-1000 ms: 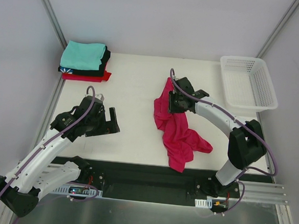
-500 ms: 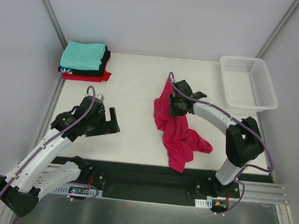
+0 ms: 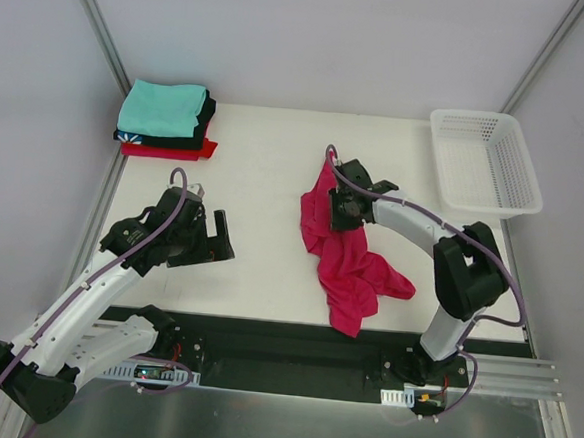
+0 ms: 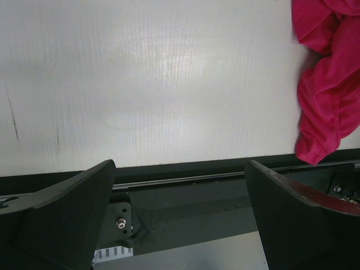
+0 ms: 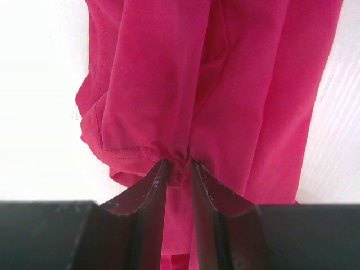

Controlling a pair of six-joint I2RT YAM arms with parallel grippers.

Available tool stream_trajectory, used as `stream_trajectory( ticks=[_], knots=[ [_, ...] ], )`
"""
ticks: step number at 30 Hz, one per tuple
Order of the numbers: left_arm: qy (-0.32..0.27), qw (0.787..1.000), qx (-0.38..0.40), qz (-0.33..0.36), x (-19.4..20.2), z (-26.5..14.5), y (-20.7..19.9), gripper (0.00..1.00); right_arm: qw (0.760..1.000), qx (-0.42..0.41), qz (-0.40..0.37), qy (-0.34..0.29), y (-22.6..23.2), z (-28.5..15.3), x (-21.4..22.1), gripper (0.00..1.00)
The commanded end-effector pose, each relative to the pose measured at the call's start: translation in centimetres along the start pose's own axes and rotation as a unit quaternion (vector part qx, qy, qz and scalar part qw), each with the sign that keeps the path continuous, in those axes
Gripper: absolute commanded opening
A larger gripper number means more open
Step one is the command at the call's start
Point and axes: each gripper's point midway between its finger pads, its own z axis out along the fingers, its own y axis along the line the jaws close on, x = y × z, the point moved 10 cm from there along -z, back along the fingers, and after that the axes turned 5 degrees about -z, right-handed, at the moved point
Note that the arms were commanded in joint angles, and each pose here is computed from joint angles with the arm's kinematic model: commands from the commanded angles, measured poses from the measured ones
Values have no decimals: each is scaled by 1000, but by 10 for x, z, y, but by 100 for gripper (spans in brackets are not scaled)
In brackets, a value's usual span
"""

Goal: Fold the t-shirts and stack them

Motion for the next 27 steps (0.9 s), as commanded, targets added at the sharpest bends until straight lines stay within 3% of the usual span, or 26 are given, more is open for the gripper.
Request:
stream_trajectory(
  ticks=[1,2,6,10,14,18,22,27],
  knots=[
    [3,1000,2,2,0,3,1,99,1000,-16,13,-18,6,2,-13,26],
    [4,1000,1,2,0,3,1,99,1000,-18,16,-19,7,2,-15,25],
    [5,1000,1,3,0,4,2,99,999,-21,15,-22,10,-3,-24,1],
    [6,1000,4,0,1,5,1,99,999,-24,5,-43,14,-27,-42,1],
    [20,999,20,-14,5,14,0,99,996,-24,-7,-84,17,-77,-69,1],
    [33,999,27,-28,15,28,1,99,985,-40,-12,-165,25,-151,-110,1],
    [37,998,32,-25,18,32,-2,99,982,-48,-17,-180,27,-193,-123,1],
    [35,998,43,-24,17,30,-5,99,986,-50,-19,-158,25,-187,-115,1]
  ],
)
